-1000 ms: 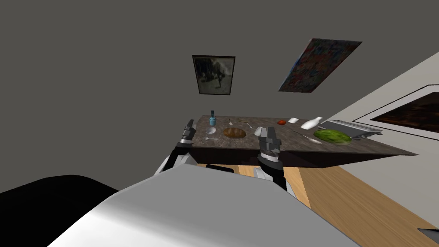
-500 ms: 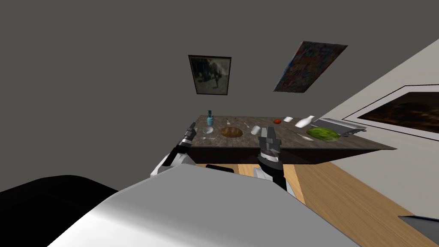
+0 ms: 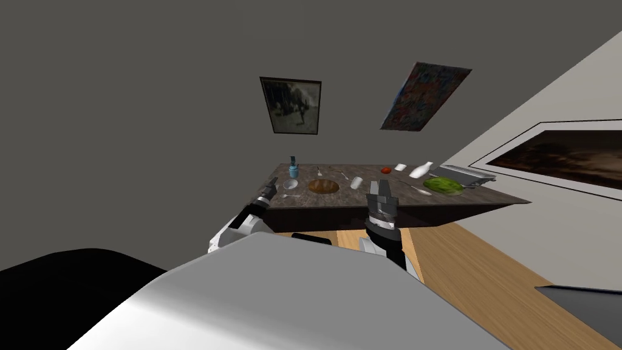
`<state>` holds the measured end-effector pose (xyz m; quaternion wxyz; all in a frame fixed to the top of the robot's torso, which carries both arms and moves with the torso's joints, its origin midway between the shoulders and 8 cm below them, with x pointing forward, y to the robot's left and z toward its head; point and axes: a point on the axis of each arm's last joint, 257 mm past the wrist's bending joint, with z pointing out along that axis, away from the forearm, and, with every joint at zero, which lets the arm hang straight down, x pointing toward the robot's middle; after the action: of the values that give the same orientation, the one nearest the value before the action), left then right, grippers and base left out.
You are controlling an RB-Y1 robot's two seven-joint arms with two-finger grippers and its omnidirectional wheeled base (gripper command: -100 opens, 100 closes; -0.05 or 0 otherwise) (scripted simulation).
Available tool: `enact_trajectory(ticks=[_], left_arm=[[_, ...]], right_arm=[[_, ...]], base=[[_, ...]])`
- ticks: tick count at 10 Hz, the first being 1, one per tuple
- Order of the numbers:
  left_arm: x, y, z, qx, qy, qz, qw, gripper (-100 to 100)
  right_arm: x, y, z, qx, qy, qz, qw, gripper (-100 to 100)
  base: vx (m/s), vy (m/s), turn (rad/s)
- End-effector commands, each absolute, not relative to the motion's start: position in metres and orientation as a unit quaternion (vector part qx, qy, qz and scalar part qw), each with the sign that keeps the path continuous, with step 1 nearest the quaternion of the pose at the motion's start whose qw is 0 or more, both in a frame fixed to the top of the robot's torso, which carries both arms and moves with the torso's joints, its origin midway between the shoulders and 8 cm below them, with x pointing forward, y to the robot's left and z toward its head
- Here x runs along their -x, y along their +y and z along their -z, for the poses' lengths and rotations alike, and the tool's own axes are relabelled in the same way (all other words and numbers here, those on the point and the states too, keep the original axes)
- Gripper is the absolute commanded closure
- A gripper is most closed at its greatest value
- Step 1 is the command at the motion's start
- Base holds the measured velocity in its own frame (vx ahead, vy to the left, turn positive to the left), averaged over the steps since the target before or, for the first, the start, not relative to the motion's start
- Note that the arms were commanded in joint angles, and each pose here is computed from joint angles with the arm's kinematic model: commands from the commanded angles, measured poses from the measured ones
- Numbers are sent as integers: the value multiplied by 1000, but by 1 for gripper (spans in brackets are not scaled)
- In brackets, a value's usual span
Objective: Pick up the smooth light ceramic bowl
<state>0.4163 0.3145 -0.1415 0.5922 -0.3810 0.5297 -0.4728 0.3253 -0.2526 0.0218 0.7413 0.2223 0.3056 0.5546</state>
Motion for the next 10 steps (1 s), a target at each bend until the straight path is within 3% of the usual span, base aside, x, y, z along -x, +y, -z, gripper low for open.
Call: enact_trajectory(ticks=[1, 10], left_arm=[[-422, 328, 162, 397, 550, 458, 575, -100], [-429, 406, 243, 475, 622, 376, 496, -100]], right_arm=[[-325, -253, -22, -222, 306, -555, 741, 0], [-325, -253, -22, -222, 306, -555, 741, 0]], base=[[-2, -60, -71], [-1, -54, -71]])
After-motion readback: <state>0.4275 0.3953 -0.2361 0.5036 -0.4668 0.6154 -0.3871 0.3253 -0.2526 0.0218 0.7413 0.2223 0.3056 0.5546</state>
